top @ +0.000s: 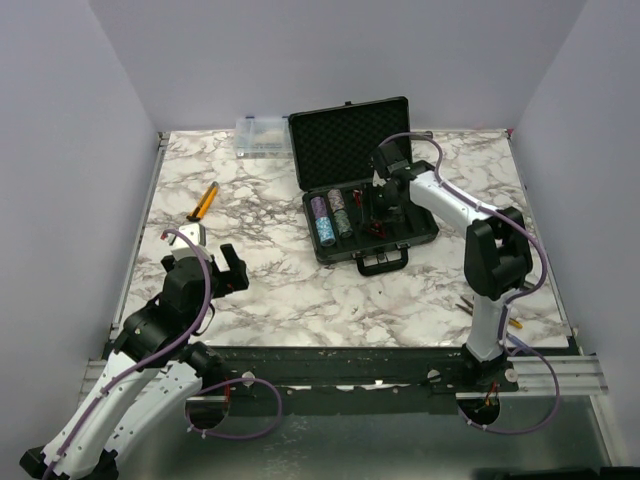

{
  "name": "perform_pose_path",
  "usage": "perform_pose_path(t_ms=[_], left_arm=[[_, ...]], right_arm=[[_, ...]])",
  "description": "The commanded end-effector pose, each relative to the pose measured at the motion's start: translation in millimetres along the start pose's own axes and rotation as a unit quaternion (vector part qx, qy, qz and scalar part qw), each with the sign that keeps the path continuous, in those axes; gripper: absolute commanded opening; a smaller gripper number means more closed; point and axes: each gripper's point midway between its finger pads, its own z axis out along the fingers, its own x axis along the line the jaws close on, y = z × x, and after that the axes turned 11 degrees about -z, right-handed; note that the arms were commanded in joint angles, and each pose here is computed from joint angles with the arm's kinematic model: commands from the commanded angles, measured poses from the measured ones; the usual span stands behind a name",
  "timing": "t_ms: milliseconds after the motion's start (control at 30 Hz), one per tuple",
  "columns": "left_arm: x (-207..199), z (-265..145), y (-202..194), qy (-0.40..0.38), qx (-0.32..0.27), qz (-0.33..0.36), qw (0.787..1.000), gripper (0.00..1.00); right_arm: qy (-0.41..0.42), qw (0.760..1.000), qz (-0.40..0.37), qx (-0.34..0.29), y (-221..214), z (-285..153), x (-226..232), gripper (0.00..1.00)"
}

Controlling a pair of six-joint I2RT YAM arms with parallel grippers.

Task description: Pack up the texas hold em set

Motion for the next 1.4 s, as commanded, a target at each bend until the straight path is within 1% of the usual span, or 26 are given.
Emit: perform_pose_path(t_ms=[0, 233, 567, 800, 900, 1100, 1233, 1367], left_arm=[[6, 1, 1, 0.012, -0.011, -0.005, 1.0, 0.98], [6, 0, 2, 0.01, -0.012, -0.006, 1.0, 0.98], [6, 0, 2, 0.01, -0.013, -0.007, 1.0, 0.98], [6, 0, 2, 0.01, -0.015, -0.011, 1.0, 0.98], [6, 0, 2, 0.011, -0.013, -0.01, 1.0, 0.98], [5, 2, -1, 0.011, -0.005, -0.006, 1.0, 0.98], [3, 2, -2, 0.008, -0.002, -0.006, 1.0, 0.98], [3, 4, -3, 0.011, 0.003, -0.002, 1.0, 0.98]], right_arm=[[0.008, 1.0, -0.018, 0.009, -6, 14, 4, 0.01], [-0.014, 1.0, -0.001, 0.011, -12, 21, -2, 0.01], [-0.05, 0.998, 0.022, -0.017, 3, 17, -12, 0.01], [-0.052, 0.997, 0.034, -0.033, 2, 4, -12, 0.01], [-0.06, 0.997, 0.039, -0.04, 5, 7, -15, 0.01], [-0.07, 0.995, 0.06, -0.033, 8, 20, -16, 0.01], [-0.061, 0.995, 0.066, -0.037, 14, 18, -12, 0.01], [-0.053, 0.996, 0.053, -0.051, 24, 13, -10, 0.01]])
